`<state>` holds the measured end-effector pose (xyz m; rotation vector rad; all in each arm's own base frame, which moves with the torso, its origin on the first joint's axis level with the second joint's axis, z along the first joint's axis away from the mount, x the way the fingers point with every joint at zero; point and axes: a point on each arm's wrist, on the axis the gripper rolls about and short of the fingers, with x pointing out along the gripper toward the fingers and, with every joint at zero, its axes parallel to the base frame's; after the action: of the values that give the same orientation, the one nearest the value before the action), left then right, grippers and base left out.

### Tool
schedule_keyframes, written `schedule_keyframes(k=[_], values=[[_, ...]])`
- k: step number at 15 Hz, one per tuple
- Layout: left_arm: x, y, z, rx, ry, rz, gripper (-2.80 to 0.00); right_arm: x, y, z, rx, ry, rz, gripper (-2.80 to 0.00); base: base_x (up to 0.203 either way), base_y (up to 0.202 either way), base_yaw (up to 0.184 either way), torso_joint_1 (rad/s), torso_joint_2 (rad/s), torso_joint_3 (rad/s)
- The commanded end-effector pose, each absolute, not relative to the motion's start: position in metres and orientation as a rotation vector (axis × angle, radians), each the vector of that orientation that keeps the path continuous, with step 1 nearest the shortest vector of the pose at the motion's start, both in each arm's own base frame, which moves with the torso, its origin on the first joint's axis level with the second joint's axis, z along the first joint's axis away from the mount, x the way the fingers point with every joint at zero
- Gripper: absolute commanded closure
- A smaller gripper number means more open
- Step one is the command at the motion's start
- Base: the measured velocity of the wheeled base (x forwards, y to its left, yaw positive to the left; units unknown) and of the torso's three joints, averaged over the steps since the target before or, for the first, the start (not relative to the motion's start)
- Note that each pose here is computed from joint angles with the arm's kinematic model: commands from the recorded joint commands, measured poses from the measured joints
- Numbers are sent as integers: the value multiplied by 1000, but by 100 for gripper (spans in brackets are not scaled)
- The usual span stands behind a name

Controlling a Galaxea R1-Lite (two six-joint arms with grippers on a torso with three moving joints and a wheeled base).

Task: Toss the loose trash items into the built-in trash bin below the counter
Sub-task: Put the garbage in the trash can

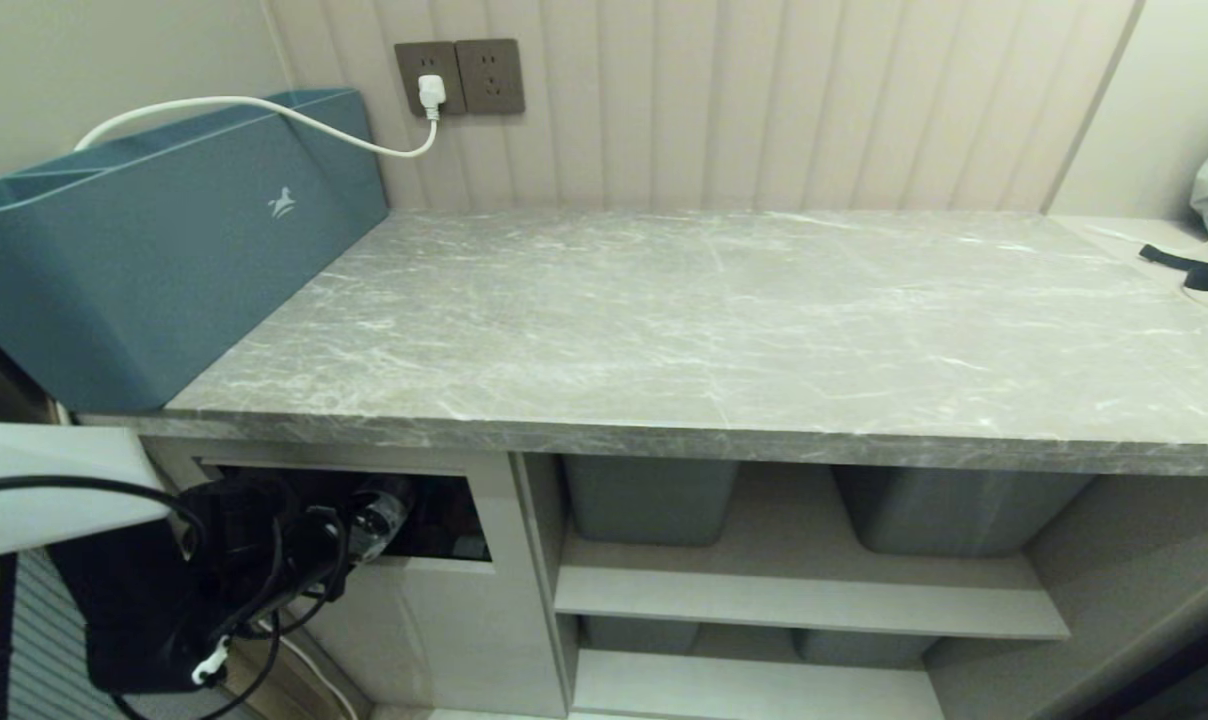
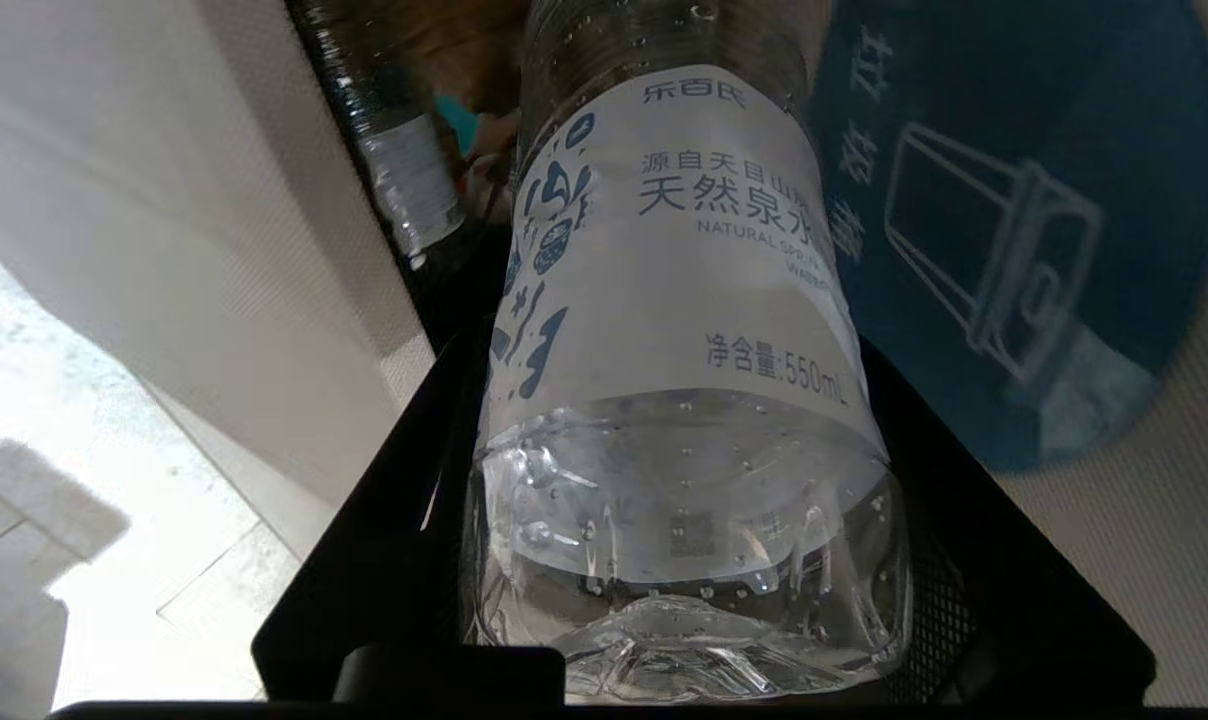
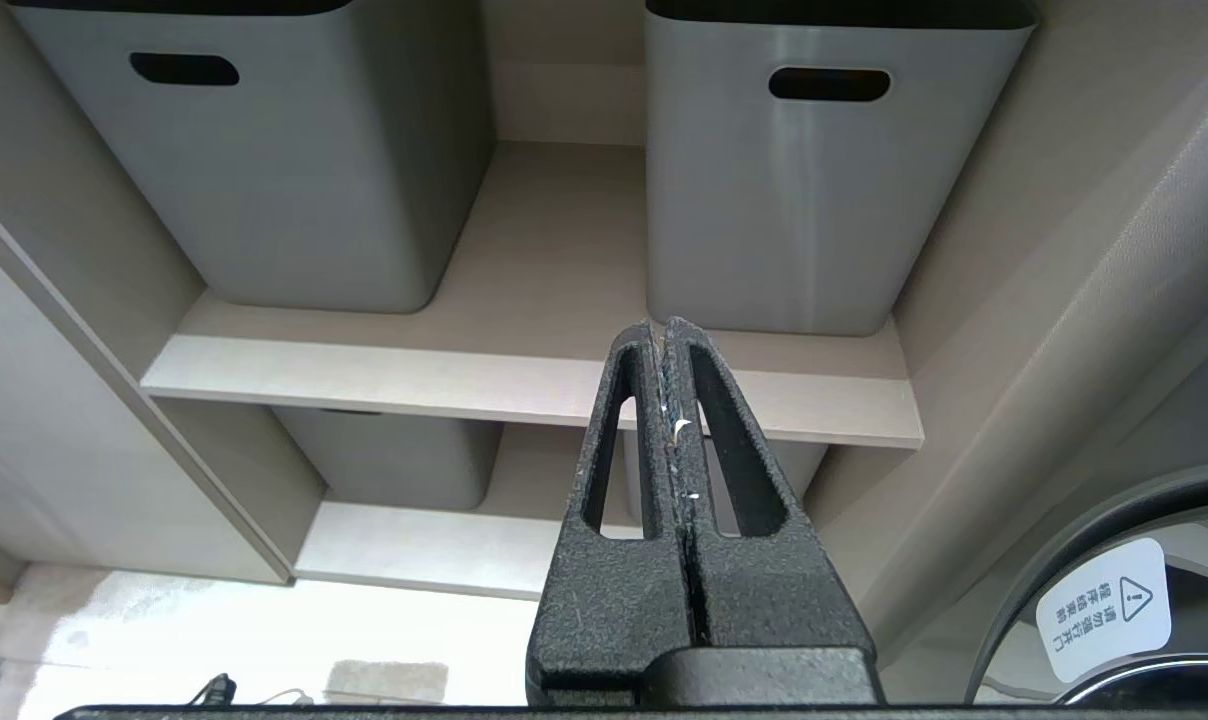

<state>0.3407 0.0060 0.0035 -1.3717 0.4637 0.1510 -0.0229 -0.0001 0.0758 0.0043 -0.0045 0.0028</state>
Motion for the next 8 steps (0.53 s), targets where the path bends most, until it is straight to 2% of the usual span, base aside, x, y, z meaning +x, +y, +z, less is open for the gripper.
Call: schedule_keyframes(k=[1, 5, 6, 8], values=[[346, 4, -1, -1379, 464, 143, 0, -23, 0, 76, 5, -6, 3, 0, 0, 0, 0, 0, 0, 0], [353, -7, -4, -1382, 471, 122, 0, -23, 0, 76, 5, -5, 3, 0, 0, 0, 0, 0, 0, 0], [356, -8, -4, -1382, 461, 124, -276, -23, 0, 76, 5, -5, 3, 0, 0, 0, 0, 0, 0, 0], [361, -12, -6, -1382, 451, 126, -280, -23, 0, 76, 5, -6, 3, 0, 0, 0, 0, 0, 0, 0]])
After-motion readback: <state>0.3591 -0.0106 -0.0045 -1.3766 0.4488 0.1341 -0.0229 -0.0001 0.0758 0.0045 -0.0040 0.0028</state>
